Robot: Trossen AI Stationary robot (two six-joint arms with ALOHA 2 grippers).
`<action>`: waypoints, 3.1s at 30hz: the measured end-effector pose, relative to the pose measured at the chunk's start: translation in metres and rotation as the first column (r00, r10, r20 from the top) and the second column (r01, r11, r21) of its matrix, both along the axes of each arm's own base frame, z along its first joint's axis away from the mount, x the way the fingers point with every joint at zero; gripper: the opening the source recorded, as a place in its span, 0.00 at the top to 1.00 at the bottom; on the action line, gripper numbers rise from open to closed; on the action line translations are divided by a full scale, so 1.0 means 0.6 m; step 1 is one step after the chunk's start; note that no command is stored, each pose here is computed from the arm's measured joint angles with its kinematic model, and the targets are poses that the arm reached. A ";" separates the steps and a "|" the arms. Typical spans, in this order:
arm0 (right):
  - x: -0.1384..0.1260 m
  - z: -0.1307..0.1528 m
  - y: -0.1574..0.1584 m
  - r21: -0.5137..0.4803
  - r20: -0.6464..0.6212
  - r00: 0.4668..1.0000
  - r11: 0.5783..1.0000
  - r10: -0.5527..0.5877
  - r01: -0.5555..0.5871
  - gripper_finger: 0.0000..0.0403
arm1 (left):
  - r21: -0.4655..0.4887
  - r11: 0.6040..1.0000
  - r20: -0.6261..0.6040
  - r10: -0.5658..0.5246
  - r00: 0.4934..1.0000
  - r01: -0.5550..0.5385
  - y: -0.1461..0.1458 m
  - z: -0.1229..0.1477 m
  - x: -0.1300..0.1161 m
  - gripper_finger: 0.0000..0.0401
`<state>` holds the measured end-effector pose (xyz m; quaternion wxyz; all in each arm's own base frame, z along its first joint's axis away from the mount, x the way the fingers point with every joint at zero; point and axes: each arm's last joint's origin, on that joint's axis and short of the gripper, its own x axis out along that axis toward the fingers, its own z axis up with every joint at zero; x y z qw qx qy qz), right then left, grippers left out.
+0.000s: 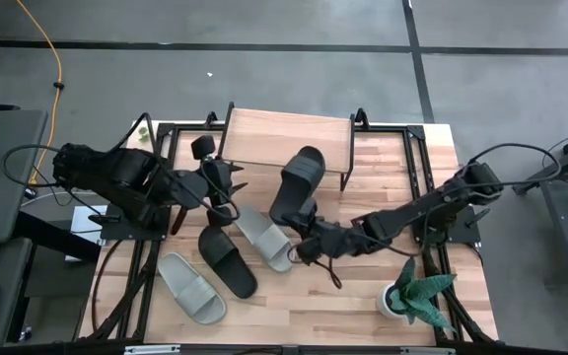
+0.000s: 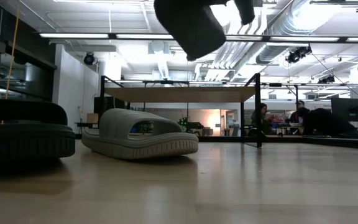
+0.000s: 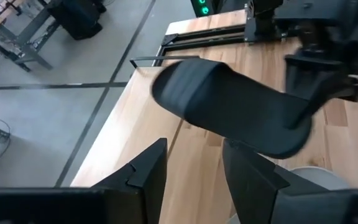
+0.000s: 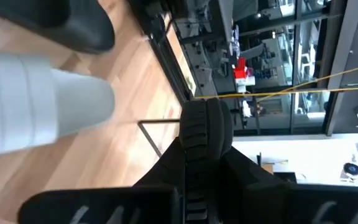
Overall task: Pick and place slides into the shelf
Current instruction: Put the right black slipper on the shelf
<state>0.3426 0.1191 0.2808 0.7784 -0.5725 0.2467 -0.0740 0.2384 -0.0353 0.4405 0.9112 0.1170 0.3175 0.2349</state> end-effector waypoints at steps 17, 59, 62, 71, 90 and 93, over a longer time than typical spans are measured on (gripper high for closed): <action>0.006 -0.045 -0.098 0.023 0.010 1.000 1.000 0.004 -0.005 0.94 | -0.016 1.000 -0.065 -0.022 0.998 0.021 -0.003 -0.027 0.006 0.68; -0.098 -0.085 -0.252 0.221 0.090 0.988 0.970 -0.125 0.102 0.94 | -0.038 0.999 -0.072 0.002 0.997 -0.004 -0.002 -0.030 0.003 0.68; -0.100 -0.085 -0.256 0.223 0.097 0.974 0.958 -0.206 0.180 0.94 | -0.041 0.999 -0.072 0.005 0.997 -0.008 -0.002 -0.030 0.003 0.68; -0.105 -0.092 -0.257 0.289 0.071 0.963 0.930 -0.259 0.229 0.94 | -0.043 0.999 -0.083 0.009 0.997 -0.012 -0.002 -0.032 0.001 0.68; -0.108 -0.094 -0.251 0.371 0.078 0.949 0.893 -0.304 0.256 0.58 | -0.043 0.999 -0.081 0.009 0.997 -0.013 -0.002 -0.032 0.001 0.68; -0.114 -0.092 -0.250 0.388 0.070 0.941 0.878 -0.332 0.281 0.48 | -0.043 0.999 -0.081 0.009 0.997 -0.013 -0.002 -0.032 0.001 0.68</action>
